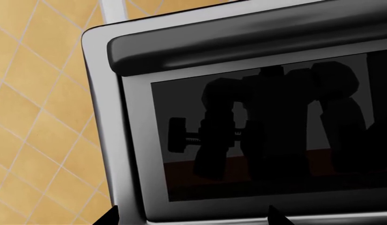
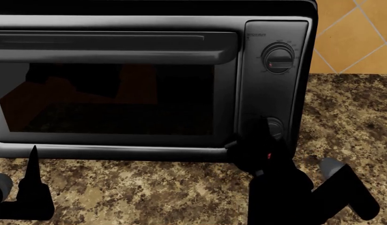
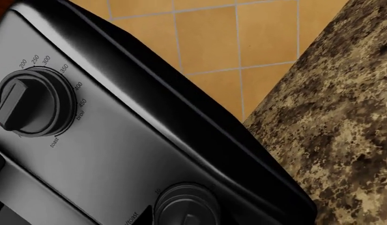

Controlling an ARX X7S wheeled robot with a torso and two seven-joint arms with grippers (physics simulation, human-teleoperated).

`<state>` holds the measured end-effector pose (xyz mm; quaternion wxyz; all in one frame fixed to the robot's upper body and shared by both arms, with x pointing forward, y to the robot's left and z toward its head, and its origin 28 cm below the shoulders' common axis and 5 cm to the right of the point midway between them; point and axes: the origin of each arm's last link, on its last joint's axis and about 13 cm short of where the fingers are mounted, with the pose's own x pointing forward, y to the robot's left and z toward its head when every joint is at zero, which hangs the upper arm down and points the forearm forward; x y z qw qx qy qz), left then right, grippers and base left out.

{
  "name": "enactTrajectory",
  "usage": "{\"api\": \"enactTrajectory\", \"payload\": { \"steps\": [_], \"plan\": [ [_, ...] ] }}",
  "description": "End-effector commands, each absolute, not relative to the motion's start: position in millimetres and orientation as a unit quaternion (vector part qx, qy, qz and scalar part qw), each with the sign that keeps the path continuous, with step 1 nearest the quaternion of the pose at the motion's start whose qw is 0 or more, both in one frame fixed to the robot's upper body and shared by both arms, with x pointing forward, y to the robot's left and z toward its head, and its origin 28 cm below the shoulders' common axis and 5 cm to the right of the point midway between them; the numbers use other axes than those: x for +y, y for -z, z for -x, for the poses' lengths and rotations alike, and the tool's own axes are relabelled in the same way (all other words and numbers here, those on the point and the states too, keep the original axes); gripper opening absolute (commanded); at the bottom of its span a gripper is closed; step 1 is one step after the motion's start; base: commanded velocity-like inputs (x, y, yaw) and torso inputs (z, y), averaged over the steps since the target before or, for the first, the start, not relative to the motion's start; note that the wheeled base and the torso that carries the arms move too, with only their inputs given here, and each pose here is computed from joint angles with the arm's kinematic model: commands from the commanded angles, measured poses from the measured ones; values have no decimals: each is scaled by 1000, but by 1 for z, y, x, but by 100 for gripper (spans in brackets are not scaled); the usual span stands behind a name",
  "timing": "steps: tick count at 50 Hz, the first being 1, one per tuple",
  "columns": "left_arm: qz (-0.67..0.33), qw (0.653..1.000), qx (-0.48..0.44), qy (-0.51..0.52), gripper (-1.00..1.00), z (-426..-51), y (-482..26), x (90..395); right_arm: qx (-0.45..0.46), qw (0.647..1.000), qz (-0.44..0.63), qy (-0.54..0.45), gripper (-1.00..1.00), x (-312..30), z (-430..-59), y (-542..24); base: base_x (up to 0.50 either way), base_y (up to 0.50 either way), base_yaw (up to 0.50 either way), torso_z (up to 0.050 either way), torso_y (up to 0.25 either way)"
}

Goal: Turn on the toaster oven by setting the timer.

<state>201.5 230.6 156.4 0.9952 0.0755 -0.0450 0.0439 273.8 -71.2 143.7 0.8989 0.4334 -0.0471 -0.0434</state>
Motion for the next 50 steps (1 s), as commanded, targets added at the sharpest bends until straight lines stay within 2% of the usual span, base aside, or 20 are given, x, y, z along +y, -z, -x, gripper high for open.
{"api": "enactTrajectory", "payload": {
  "steps": [1,19,50],
  "plan": [
    [-76,995,-46,-44,100,-201,-157,230,15,879,-470,80,-100,-83,-295,-124,17,-3,6,0,0],
    [-77,995,-47,-42,100,-203,-159,231,76,839,-537,48,-100,-80,-300,-120,18,-1,6,0,0],
    [-78,995,-47,-42,100,-202,-158,230,96,793,-599,50,-100,-83,-305,-108,19,0,10,0,0]
  ]
}}
